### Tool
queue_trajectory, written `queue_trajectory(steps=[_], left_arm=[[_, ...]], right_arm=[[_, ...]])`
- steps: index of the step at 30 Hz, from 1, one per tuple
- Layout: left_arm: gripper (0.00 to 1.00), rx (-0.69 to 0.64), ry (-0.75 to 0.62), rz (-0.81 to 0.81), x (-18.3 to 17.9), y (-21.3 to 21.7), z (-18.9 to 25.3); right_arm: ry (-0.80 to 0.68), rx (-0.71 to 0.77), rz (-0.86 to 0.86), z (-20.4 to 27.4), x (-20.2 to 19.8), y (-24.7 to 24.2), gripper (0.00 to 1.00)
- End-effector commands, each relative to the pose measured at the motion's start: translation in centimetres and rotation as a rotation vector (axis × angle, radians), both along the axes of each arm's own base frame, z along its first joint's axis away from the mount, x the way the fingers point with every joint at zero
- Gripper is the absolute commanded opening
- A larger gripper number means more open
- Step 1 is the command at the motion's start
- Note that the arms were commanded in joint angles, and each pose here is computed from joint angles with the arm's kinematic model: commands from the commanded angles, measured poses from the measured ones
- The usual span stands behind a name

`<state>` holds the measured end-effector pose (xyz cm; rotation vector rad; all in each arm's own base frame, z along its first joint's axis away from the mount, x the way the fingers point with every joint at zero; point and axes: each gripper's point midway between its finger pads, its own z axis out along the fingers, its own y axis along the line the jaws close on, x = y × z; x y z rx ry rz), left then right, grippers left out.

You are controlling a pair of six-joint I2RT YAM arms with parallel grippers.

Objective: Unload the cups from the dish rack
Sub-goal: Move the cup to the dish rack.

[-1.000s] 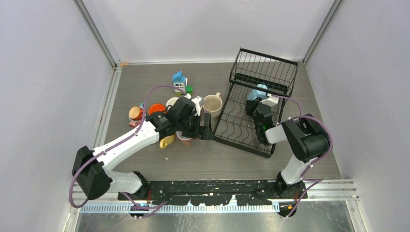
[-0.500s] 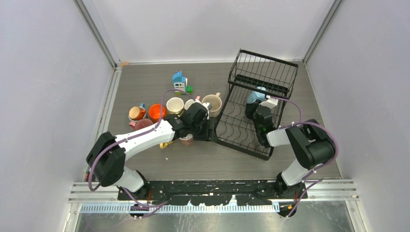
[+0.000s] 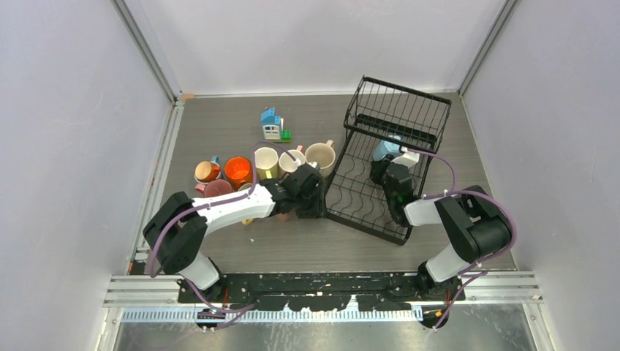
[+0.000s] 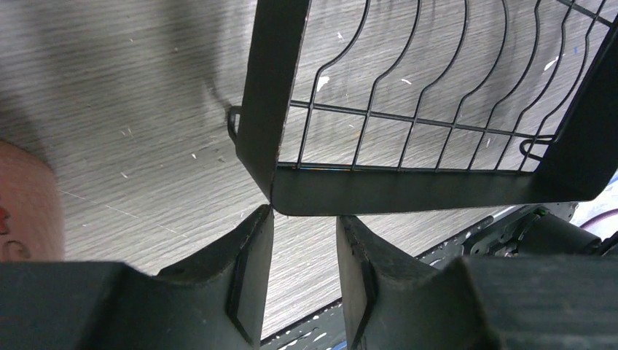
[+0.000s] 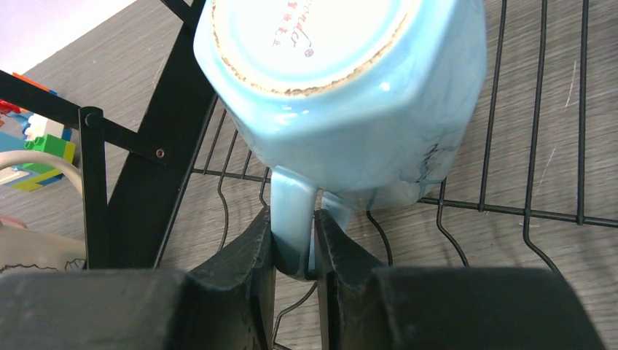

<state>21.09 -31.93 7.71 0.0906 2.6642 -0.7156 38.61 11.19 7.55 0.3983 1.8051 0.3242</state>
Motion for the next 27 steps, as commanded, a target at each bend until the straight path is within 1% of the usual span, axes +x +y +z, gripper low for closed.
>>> queue_trajectory(steps=[1, 9, 15, 27], left_arm=[[0.37, -0.061, -0.077, 0.090, 2.4, -1.7, 0.7], [0.29, -0.096, -0.076, 0.122, 3.1, -2.7, 0.9], [0.21, -0.099, -0.054, 0.129, 3.0, -3.0, 0.3], [0.15, -0.094, -0.059, 0.156, 3.4, -2.9, 0.1]], right_arm=[[-0.022, -0.094, 0.026, 1.0, -0.6, 0.0, 0.10], [-0.016, -0.034, 0.040, 0.4, -1.5, 0.6, 0.10], [0.002, -0.026, 0.064, -0.5, -2.1, 1.3, 0.10], [0.042, -0.005, 0.066, -2.0, -3.1, 1.7, 0.18]])
